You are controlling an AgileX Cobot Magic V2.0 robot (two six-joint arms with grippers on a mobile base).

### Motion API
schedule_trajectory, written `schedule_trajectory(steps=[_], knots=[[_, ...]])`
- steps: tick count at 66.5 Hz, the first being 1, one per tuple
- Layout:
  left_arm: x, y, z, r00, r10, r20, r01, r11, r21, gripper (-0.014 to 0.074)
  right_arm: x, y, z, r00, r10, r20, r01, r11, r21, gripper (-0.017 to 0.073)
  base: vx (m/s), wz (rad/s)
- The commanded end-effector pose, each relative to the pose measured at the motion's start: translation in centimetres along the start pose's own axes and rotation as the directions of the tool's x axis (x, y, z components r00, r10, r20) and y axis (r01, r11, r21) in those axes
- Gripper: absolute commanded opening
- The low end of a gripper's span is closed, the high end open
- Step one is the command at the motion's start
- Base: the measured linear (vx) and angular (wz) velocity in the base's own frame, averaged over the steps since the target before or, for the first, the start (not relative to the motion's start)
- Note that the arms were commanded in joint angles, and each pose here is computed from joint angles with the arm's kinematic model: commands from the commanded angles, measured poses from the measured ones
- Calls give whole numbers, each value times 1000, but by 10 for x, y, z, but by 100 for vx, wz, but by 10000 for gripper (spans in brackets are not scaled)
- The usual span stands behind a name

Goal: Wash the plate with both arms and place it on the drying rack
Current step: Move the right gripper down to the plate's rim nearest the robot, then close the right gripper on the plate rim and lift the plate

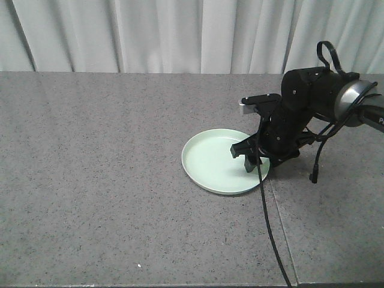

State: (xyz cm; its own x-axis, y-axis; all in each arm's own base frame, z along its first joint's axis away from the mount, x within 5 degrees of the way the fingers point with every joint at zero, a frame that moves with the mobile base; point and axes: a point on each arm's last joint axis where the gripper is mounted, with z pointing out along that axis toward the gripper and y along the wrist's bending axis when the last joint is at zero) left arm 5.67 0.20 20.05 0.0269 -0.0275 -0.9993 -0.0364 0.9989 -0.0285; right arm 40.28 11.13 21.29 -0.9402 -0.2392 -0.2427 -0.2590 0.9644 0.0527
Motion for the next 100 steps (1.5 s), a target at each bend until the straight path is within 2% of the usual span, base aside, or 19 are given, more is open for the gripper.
schedule_trajectory(steps=[1,17,28,40,54,63,79,88,100], knots=[[-16,0,-3,994,-17,109,17,1000,8,-6,-9,0,-26,995,-2,104,3,1000,-1,384,0,0],[-16,0,-3,994,-17,109,17,1000,8,-6,-9,0,-26,994,-3,105,3,1000,0,128,0,0],[-16,0,-3,994,-17,109,17,1000,8,-6,-10,0,-26,994,-1,111,1,1000,0,-15,0,0],[-16,0,-3,994,-17,109,17,1000,8,-6,-10,1,-30,993,6,118,-5,1000,-12,-8,0,0],[-16,0,-3,994,-17,109,17,1000,8,-6,-7,9,-58,984,41,171,-28,996,-81,-4,0,0],[-16,0,-3,994,-17,109,17,1000,8,-6,1,15,-81,980,26,199,1,991,-132,-4,0,0],[-16,0,-3,994,-17,109,17,1000,8,-6,31,27,-108,959,30,281,44,967,-252,-3,0,0],[-16,0,-3,994,-17,109,17,1000,8,-6,49,35,-118,952,27,305,79,940,-332,-3,0,0],[-16,0,-3,994,-17,109,17,1000,8,-6,69,40,-128,946,20,325,110,920,-377,-3,0,0]])
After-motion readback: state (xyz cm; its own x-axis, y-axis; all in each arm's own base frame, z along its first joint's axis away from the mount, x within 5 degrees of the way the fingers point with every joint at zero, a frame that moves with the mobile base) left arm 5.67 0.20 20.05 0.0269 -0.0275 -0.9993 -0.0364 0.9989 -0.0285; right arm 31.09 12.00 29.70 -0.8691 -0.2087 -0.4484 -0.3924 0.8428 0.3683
